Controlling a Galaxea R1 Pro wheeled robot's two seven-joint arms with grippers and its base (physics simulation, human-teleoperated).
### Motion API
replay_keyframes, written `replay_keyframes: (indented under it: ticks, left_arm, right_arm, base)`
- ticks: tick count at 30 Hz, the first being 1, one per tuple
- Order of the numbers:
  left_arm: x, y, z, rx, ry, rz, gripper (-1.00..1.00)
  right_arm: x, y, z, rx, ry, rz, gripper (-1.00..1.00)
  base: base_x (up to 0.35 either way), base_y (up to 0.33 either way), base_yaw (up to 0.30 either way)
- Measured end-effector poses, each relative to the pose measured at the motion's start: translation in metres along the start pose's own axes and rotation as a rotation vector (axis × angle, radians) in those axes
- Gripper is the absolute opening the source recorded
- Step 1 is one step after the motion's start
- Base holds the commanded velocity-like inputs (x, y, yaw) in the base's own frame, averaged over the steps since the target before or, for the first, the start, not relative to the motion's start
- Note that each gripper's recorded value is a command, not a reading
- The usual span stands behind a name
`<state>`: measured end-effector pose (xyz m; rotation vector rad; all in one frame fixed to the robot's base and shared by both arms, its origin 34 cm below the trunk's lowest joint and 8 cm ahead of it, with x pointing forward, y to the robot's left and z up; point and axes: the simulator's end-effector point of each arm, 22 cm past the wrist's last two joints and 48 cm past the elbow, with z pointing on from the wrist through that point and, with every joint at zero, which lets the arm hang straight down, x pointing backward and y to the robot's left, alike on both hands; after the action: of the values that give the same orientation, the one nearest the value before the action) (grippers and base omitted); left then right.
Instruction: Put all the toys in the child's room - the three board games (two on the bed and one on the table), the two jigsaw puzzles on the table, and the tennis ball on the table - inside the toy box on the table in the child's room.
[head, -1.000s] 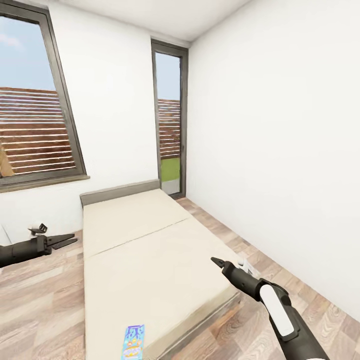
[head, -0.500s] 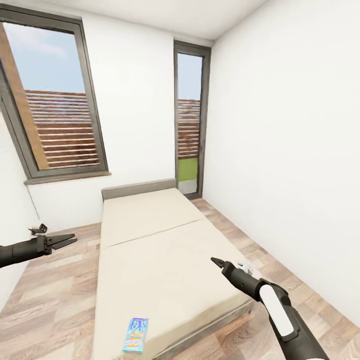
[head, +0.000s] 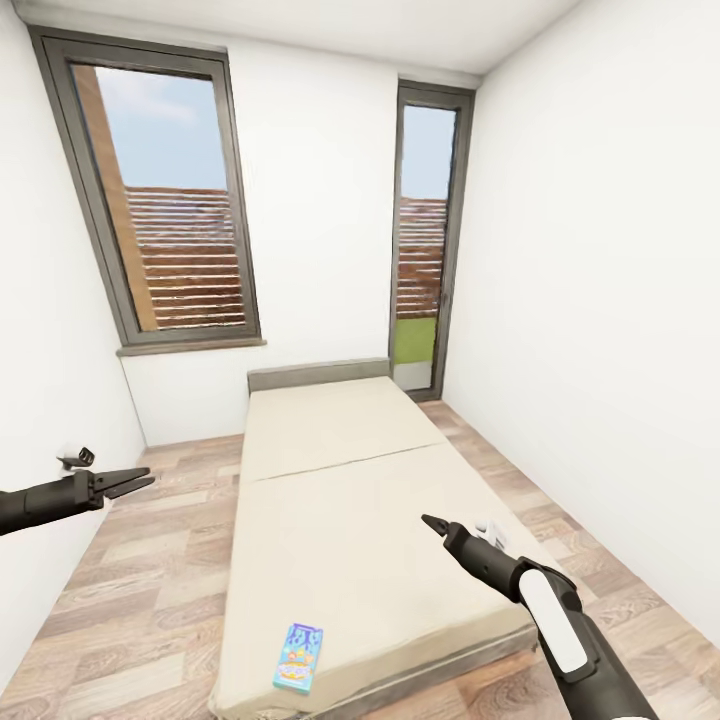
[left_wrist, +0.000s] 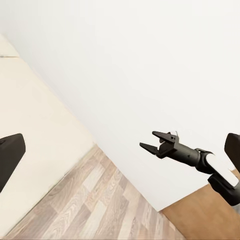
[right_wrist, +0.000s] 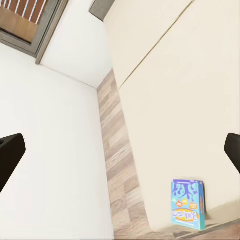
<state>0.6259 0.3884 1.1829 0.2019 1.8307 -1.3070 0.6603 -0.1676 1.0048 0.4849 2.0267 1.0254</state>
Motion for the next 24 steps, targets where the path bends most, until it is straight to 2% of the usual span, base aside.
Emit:
replay_keyframes:
  ticks: [24]
  left_arm:
    - [0.0019,-0.0013,0.005,0.011,0.001,-0.003,1.0]
  right_arm:
    - [-0.0001,0.0001,0.0,0.0,0.0,0.0,1.0]
  base:
    - [0.0,0.0,0.282]
